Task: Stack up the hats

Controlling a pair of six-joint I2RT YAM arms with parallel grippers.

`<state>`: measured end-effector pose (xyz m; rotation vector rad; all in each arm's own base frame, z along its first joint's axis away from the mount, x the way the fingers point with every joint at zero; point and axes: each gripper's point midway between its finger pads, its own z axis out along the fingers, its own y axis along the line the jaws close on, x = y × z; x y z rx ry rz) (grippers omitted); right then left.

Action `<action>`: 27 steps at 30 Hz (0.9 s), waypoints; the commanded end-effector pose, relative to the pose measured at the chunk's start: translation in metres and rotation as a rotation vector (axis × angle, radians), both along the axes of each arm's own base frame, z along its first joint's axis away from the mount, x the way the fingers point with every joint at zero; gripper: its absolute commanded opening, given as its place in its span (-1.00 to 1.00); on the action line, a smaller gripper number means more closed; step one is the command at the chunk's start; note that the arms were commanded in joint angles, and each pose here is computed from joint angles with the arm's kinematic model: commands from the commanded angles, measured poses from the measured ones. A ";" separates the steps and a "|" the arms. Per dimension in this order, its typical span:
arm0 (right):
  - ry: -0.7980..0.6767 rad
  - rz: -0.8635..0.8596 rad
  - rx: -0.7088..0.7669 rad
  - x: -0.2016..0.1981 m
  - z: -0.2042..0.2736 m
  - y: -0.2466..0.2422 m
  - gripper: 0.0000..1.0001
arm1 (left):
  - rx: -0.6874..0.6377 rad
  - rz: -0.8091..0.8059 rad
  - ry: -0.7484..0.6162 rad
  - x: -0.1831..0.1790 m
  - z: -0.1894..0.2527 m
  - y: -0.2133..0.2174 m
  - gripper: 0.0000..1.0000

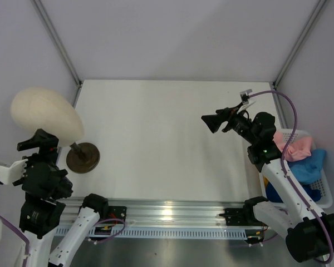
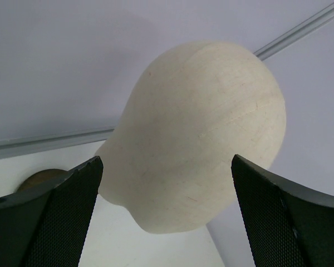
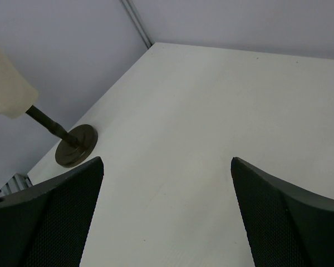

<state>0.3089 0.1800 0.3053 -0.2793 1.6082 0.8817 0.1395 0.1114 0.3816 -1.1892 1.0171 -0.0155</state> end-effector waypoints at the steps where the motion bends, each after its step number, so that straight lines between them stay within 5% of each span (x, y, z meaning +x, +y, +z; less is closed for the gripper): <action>1: -0.067 0.041 0.033 -0.003 0.031 0.010 0.99 | 0.049 0.072 -0.024 -0.007 0.014 0.010 0.99; 11: -0.044 0.101 0.013 0.010 0.035 0.030 0.99 | -0.020 0.024 0.013 0.026 0.054 0.012 0.99; 27: -0.074 0.141 -0.022 0.029 0.040 0.043 0.99 | -0.111 0.159 0.077 0.016 -0.011 0.044 0.99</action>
